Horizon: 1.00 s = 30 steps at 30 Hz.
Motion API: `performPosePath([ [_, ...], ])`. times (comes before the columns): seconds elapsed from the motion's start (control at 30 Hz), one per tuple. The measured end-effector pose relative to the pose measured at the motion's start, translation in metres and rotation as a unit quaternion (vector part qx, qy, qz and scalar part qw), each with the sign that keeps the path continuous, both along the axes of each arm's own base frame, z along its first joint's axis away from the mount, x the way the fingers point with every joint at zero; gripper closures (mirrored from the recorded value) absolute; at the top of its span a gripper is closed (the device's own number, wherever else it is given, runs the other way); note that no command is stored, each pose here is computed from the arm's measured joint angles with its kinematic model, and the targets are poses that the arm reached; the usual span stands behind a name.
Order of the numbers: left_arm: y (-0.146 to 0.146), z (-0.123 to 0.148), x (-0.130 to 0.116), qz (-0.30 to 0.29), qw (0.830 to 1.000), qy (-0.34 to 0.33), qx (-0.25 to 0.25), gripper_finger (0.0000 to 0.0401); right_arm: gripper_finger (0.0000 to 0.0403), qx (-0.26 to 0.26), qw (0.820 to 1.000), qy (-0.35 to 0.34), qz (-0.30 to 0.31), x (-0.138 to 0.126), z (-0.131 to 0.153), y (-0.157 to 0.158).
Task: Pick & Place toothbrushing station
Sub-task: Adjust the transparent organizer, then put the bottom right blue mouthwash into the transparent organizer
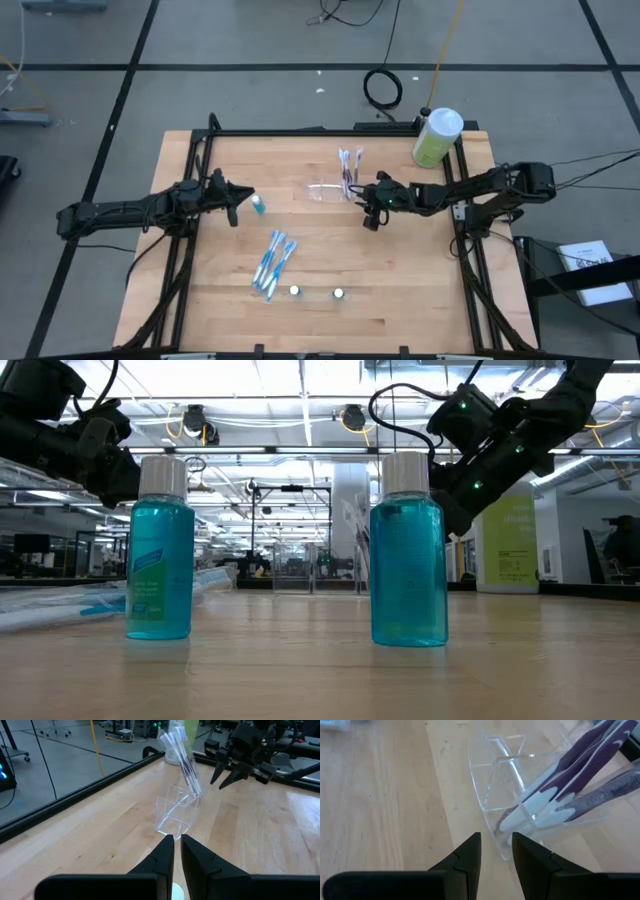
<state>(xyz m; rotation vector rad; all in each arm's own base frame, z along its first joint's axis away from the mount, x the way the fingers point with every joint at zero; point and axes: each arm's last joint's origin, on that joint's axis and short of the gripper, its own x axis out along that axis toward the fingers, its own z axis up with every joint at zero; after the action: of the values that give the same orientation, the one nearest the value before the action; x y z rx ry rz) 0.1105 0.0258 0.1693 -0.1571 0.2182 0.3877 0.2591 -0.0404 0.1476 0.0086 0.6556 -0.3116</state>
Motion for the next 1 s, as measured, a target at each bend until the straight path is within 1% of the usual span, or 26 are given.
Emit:
performPosePath([
  [0.2, 0.000, 0.000, 0.000, 0.000, 1.000, 0.000, 0.000, 0.0364, 0.0298, 0.025, 0.998, -0.011, 0.054, 0.002, 0.003, 0.014],
  [0.3, 0.000, 0.000, 0.000, 0.000, 1.000, 0.000, 0.000, 0.0364, 0.0298, 0.047, 0.995, -0.025, 0.082, 0.002, 0.008, 0.025],
  [0.5, 0.000, 0.000, 0.000, 0.000, 1.000, 0.000, 0.000, 0.0364, 0.0298, 0.128, 0.983, 0.000, 0.132, -0.002, 0.005, 0.056],
  [0.6, 0.000, 0.000, 0.000, 0.000, 1.000, 0.000, 0.000, 0.0364, 0.0298, 0.172, 0.973, 0.003, 0.153, -0.003, 0.003, 0.073],
  [0.77, 0.000, 0.000, 0.000, 0.000, 1.000, 0.000, 0.000, 0.0364, 0.0292, 0.223, 0.960, 0.014, 0.170, -0.009, 0.003, 0.104],
  [0.87, 0.000, 0.000, 0.000, 0.000, 1.000, 0.000, 0.000, 0.0364, 0.0266, 0.229, 0.955, 0.021, 0.190, -0.016, 0.003, 0.125],
  [1.0, 0.000, 0.000, 0.000, 0.000, 1.000, 0.000, 0.000, 0.0364, 0.0221, 0.184, 0.961, 0.000, 0.204, -0.021, 0.000, 0.152],
])
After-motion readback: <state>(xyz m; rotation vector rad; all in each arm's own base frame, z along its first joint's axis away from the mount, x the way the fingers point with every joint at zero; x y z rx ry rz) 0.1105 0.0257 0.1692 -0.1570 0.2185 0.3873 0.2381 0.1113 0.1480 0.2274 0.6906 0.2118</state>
